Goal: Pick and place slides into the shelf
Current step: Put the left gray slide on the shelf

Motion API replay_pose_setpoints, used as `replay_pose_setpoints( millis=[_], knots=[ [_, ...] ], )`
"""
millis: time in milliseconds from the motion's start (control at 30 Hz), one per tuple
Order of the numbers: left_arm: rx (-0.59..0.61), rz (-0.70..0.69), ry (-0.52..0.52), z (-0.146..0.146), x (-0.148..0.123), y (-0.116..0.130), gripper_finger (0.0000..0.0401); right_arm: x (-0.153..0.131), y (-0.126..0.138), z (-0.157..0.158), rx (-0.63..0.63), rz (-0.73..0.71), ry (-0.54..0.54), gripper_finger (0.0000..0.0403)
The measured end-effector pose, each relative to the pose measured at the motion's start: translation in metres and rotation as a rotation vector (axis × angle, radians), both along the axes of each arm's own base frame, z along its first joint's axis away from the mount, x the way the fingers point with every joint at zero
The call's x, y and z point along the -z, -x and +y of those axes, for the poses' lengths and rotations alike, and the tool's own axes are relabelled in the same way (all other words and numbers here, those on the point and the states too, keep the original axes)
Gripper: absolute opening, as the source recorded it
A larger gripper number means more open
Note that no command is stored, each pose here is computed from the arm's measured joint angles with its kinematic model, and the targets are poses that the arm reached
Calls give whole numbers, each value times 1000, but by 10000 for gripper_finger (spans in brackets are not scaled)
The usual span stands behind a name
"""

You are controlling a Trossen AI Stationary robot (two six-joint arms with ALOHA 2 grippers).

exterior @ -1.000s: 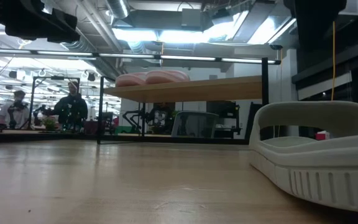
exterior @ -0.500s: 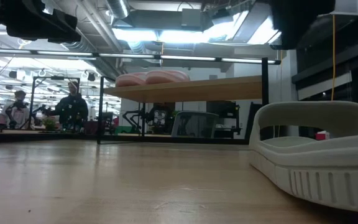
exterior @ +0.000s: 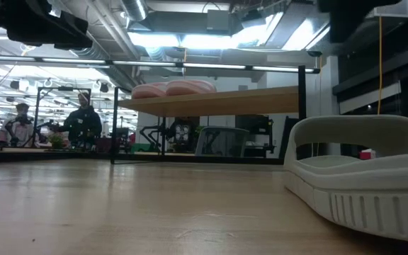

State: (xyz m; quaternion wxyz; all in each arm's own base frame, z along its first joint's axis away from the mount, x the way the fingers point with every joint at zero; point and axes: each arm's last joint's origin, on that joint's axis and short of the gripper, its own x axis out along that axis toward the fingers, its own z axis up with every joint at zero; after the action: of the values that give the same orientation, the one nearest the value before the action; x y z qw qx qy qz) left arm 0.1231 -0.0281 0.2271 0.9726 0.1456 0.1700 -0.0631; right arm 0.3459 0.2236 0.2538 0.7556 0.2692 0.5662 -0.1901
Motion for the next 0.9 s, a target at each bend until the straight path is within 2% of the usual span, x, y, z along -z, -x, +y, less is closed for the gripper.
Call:
replay_pose_setpoints(
  millis=[400,767,900],
  knots=[
    [-2,0,6,0,0,0,139,-16,20,24,14,-74,103,169],
    [-3,-10,9,0,-1,0,139,-13,35,13,24,70,222,169],
    [-3,-10,9,0,-1,0,139,-10,36,14,-7,41,319,169]
  ],
)
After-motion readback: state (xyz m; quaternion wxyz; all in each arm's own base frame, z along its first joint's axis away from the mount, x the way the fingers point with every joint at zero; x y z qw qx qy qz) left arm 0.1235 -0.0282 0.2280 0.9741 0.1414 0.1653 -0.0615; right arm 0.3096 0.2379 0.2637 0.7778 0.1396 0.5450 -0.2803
